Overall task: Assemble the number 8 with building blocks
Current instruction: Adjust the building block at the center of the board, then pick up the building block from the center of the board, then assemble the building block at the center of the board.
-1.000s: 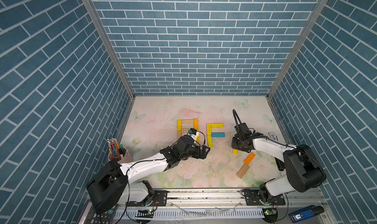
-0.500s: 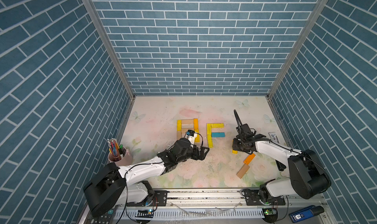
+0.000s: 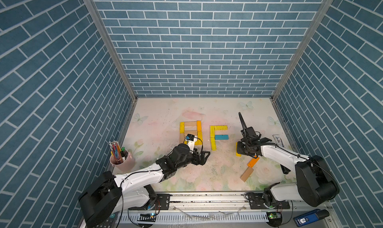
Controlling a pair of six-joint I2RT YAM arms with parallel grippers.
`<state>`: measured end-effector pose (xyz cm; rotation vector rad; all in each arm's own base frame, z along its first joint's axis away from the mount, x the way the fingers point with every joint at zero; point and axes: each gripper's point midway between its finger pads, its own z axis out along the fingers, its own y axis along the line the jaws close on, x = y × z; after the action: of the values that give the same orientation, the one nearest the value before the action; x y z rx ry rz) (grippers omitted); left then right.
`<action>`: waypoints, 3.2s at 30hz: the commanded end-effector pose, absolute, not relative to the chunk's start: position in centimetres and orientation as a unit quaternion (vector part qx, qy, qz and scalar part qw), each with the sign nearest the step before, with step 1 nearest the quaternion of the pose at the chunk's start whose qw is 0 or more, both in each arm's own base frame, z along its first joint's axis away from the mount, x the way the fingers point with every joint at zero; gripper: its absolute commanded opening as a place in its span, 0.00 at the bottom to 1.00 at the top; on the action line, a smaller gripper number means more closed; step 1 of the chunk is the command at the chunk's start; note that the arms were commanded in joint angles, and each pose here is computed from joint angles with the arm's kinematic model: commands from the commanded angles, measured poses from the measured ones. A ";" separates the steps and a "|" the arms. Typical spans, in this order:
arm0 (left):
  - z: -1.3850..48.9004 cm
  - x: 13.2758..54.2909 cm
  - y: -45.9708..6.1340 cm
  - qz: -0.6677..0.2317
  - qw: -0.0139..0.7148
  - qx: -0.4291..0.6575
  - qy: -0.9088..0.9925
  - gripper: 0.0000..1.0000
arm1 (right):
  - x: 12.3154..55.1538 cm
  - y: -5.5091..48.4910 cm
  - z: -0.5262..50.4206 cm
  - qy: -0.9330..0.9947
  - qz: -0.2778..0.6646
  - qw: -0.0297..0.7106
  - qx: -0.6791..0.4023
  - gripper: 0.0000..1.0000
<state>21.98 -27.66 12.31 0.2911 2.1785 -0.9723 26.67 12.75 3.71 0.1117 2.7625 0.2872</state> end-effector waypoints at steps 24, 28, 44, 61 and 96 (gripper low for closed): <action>12.4 22.2 -28.2 -0.374 0.355 0.125 0.848 1.00 | 27.3 13.0 2.3 0.980 0.095 0.168 0.050 0.29; 12.2 22.2 -28.1 -0.374 0.354 0.123 0.848 1.00 | 27.2 12.9 2.4 0.979 0.097 0.170 0.051 0.26; 12.4 22.9 -28.0 -0.358 0.365 0.121 0.851 0.99 | 29.1 12.8 2.8 0.981 0.079 0.173 0.044 0.25; 12.8 23.3 -28.4 -0.364 0.365 0.113 0.849 1.00 | 35.0 14.1 3.7 0.976 0.112 0.184 0.005 0.25; 14.5 22.6 -29.0 -0.401 0.358 0.112 0.836 1.00 | 39.8 16.5 3.5 0.976 0.126 0.169 -0.051 0.28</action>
<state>22.49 -29.22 14.15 0.2935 2.1746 -1.0272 39.26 16.45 3.21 -0.1441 2.7734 0.3594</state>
